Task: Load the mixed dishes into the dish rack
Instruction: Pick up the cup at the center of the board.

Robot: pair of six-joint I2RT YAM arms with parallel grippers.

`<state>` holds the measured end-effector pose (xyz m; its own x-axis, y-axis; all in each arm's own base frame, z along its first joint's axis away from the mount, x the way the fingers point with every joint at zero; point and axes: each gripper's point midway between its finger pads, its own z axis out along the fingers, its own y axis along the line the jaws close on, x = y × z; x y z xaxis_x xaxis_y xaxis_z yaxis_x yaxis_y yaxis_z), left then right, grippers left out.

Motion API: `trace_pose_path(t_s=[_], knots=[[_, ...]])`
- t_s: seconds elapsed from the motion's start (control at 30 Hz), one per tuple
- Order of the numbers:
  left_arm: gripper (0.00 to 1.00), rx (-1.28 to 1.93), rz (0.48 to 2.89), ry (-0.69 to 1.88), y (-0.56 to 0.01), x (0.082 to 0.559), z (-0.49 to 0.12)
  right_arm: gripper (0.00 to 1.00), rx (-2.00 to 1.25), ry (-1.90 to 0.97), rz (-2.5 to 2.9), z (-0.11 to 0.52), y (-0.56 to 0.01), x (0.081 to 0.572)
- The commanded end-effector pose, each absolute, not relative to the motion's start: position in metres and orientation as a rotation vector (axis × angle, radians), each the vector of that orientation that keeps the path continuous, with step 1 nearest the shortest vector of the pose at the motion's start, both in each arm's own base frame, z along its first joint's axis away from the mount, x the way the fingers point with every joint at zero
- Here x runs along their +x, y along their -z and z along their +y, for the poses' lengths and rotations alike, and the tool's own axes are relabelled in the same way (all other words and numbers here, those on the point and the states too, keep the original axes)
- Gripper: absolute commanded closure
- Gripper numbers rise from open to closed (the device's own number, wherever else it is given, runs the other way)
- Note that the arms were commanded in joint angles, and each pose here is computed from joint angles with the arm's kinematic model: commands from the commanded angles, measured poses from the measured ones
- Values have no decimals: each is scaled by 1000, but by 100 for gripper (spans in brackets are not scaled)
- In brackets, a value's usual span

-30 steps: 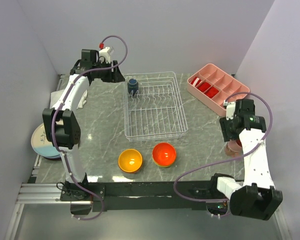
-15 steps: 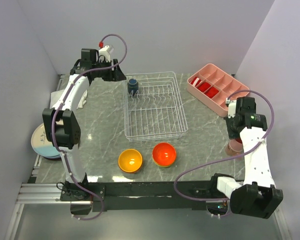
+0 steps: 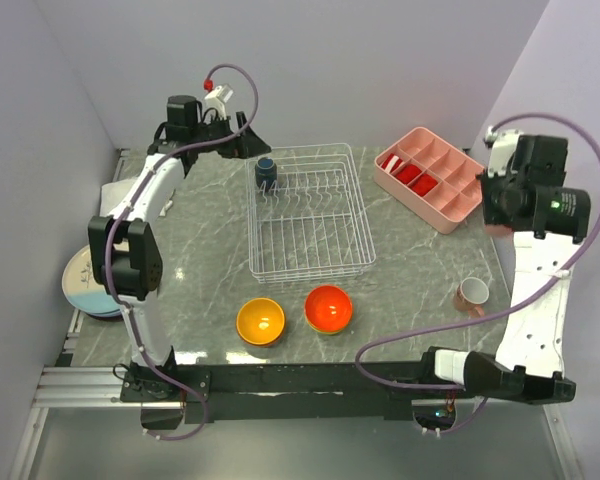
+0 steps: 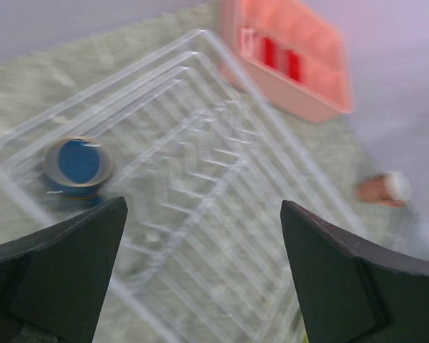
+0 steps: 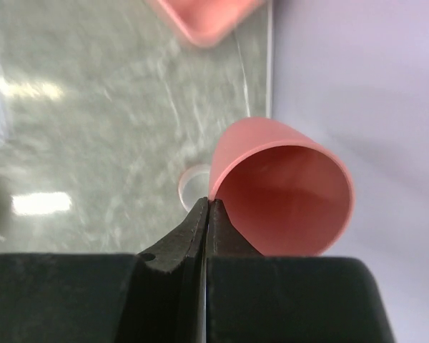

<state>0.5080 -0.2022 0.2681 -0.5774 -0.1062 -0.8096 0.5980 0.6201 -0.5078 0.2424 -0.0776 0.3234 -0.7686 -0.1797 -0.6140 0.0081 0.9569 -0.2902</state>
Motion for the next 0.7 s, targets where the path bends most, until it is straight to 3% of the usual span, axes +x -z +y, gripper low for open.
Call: trace_pose_path(t_s=[0.0,0.1,0.13,0.17,0.3,0.47,0.67], knots=[[2,464,1744,1286,-336,477,-233,100,-236,73,2401,-32,-339,263],[1,426,1696,1550,-345,468,-234,100,-259,-125,2282,1,-363,303],[1,511,1539,1563,-354,461,-232,100,-259,-180,2239,10,-369,318],[1,393,1586,1732,-350,457,-232,100,-290,-262,2206,25,-373,326],[4,383,1613,1800,-334,467,-244,100,-386,-523,2108,82,-389,372],[4,301,1684,1873,-321,479,-259,100,-540,-894,1951,145,-421,396],[4,356,1725,1841,-323,470,-267,100,-480,-1325,1878,188,-421,429]])
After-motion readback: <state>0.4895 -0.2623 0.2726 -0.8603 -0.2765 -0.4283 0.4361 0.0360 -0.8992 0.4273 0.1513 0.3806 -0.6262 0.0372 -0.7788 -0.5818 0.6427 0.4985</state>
